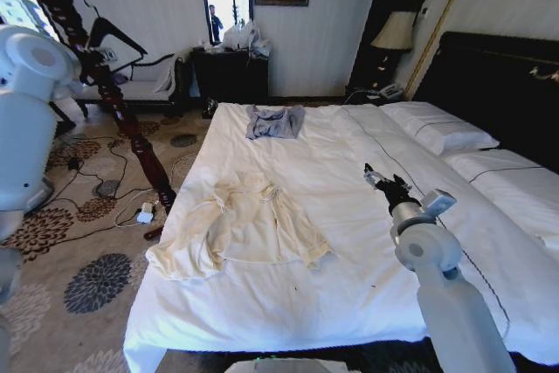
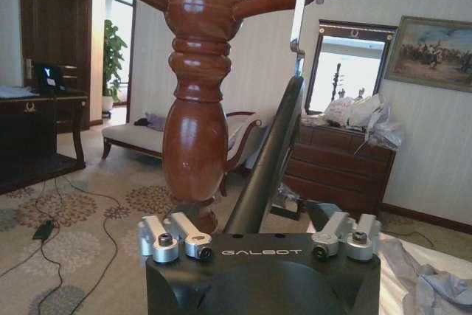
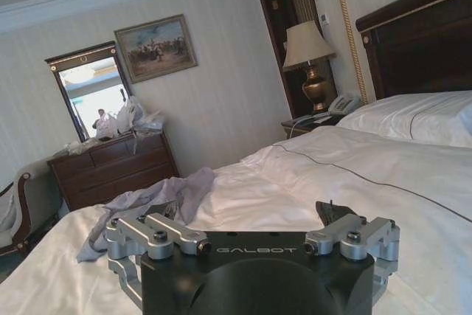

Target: Pick up the clothes from the bed and hang them on the clothes hanger.

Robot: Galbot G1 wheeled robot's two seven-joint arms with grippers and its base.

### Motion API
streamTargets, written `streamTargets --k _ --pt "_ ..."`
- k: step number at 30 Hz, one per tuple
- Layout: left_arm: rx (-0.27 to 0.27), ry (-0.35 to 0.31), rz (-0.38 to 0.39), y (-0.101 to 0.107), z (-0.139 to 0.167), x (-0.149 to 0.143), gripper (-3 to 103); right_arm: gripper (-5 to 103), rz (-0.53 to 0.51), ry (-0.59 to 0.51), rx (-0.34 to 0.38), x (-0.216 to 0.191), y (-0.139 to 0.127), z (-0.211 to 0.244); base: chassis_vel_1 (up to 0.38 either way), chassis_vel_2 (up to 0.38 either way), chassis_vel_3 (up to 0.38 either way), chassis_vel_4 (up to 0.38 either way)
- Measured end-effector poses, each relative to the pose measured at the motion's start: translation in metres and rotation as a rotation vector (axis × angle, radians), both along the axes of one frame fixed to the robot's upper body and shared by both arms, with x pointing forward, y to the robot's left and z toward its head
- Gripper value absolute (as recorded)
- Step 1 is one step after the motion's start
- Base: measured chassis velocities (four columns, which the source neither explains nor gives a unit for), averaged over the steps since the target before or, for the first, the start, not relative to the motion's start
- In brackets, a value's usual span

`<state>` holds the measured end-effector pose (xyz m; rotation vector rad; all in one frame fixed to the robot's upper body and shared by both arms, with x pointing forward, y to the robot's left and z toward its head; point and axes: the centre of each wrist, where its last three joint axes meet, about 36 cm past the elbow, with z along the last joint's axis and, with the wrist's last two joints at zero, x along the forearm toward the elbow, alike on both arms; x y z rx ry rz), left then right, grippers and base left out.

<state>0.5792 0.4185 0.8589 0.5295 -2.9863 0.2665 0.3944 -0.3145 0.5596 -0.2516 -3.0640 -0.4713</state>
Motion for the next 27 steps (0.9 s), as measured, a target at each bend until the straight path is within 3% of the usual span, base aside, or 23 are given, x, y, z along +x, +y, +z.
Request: streamTargets --k 1,3,5,6,9,12,15,17,24,27 --pt "0.0 0.0 0.0 0.0 0.0 0.0 80 100 0.0 0.0 0.0 0.0 0.0 0.0 0.0 0.0 0.0 0.0" --pt "-0.002 0.002 0.0 0.001 -0.001 0.001 68 100 -0.003 0.001 -0.003 0.0 -0.001 0.0 0.0 0.0 0.0 0.0" --pt "-0.003 0.002 -0.001 0.001 -0.001 0.001 68 100 -0.004 0.001 -0.004 0.001 -0.002 0.001 0.0 0.0 0.0 0.0" --pt "-0.003 0.001 -0.002 0.001 -0.001 0.001 57 100 -0.005 0.002 -0.005 0.001 -0.002 0.0 0.0 0.0 0.0 0.0" --pt "0.001 -0.001 -0.003 0.002 0.0 -0.001 52 100 -0.006 0.004 -0.005 0.002 -0.003 0.0 0.0 0.0 0.0 0.0" --pt "0.007 -0.002 -0.005 0.003 -0.001 -0.003 36 100 -0.004 0.005 -0.001 0.003 -0.002 -0.001 0.0 0.0 0.0 0.0" --pt "0.011 -0.004 -0.011 0.003 -0.001 -0.004 30 100 -0.003 0.006 0.002 0.003 -0.001 -0.001 0.0 0.0 0.0 0.0" --pt "0.015 -0.007 -0.013 0.002 0.0 -0.006 22 100 -0.003 0.007 0.003 0.003 -0.001 -0.002 0.0 0.0 0.0 0.0" --pt "0.022 -0.019 -0.029 0.002 0.001 -0.01 20 100 -0.006 0.009 -0.003 0.001 -0.002 -0.001 0.0 0.0 0.0 0.0" --pt "0.018 -0.078 -0.068 0.002 0.003 -0.015 20 100 -0.009 0.009 -0.006 0.0 -0.003 -0.001 0.0 0.0 0.0 0.0"
